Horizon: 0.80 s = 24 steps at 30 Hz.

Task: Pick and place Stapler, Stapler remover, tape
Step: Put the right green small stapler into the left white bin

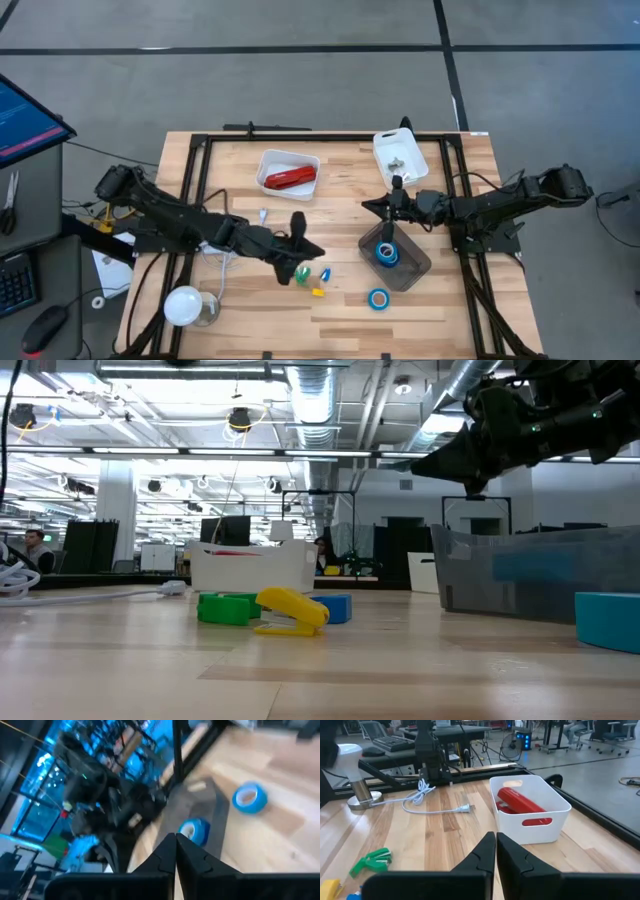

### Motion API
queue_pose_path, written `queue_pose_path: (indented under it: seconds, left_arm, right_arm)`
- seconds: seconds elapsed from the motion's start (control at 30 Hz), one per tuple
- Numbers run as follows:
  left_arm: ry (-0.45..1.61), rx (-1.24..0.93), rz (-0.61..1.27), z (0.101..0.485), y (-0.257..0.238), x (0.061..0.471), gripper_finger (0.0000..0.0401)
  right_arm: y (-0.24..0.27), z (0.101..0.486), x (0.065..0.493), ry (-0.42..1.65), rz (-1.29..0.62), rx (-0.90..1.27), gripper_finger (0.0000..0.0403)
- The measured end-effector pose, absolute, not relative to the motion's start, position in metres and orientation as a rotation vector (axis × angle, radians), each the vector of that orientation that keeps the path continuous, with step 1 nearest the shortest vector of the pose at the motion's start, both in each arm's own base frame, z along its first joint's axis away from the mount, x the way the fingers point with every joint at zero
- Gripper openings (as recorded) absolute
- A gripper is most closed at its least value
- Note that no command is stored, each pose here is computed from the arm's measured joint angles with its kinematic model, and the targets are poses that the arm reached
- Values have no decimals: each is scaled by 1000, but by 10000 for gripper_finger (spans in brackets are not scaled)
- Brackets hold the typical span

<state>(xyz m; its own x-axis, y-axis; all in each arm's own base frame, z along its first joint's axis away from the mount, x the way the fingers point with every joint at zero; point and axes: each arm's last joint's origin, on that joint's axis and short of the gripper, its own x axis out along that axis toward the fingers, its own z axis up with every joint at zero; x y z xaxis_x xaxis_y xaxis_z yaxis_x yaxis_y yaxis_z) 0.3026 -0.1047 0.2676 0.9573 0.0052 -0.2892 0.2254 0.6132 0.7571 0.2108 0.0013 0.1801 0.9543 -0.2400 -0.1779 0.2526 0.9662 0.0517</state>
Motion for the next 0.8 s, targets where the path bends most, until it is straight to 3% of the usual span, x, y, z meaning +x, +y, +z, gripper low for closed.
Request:
queue_pose_path:
  seconds: [0.13, 0.3, 0.47, 0.8]
  left_arm:
    - [419, 812, -63, 240, -92, 320, 2]
    - [618, 408, 33, 207, -78, 324, 2]
    - [624, 10, -69, 209, -81, 324, 2]
    - [545, -23, -137, 230, -91, 315, 5]
  right_arm:
    - [1, 180, 211, 171, -253, 74, 8]
    - [1, 179, 211, 181, -256, 72, 8]
    - [1, 178, 210, 197, -260, 69, 8]
    - [1, 176, 210, 215, -259, 64, 8]
